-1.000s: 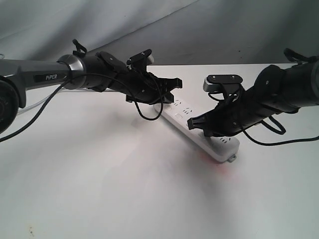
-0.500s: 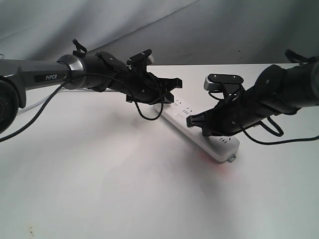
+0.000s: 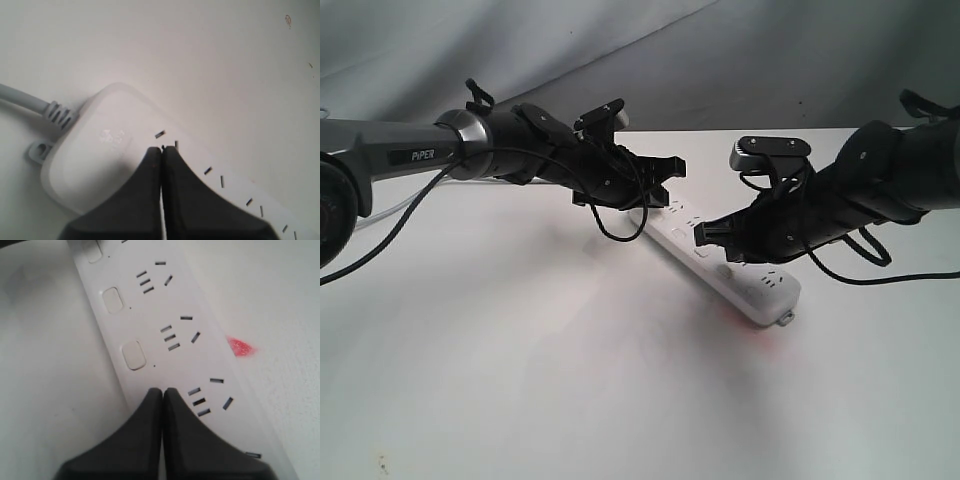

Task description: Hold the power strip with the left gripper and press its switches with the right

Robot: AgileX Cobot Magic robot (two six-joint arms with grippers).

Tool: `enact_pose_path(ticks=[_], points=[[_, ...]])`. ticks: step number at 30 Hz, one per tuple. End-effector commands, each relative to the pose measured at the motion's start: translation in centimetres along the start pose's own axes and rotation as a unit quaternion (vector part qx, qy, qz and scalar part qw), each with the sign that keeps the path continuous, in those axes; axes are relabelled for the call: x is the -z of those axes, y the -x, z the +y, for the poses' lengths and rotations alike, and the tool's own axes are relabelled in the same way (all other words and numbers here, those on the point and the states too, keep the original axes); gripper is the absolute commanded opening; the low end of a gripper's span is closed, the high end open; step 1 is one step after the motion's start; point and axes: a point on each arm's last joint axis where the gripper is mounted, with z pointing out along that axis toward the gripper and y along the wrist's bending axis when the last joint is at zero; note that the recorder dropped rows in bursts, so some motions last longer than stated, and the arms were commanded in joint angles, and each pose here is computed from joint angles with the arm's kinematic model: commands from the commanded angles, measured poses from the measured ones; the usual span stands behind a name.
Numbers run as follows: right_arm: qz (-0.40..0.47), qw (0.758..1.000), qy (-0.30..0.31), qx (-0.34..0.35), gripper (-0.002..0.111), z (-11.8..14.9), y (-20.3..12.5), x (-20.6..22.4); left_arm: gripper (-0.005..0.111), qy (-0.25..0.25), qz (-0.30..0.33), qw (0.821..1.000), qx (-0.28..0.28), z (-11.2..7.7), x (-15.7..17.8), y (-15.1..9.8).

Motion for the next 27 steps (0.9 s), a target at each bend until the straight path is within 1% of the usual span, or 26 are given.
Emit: enact_pose_path(ticks=[1, 11, 20, 27], points=[[-0.006, 1.000, -0.001, 0.003, 0.000, 0.0, 0.1, 0.2, 0.000, 0.000, -0.005, 1.000, 0.002, -0.1, -0.1, 0.1], [0.029, 1.000, 0.005, -0.004, 0.000, -0.2, -0.8, -0.9, 0.000, 0.000, -0.005, 1.000, 0.002, -0.1, -0.1, 0.1], [0.043, 0.999, 0.006, -0.002, 0.000, -0.3, -1.2, -1.6, 0.000, 0.000, -0.005, 1.000, 0.003, -0.1, -0.1, 0.1], [0.073, 0.997, 0.004, 0.000, 0.000, -0.7, -2.3, -3.1, 0.000, 0.000, -0.005, 1.000, 0.003, -0.1, -0.1, 0.1]])
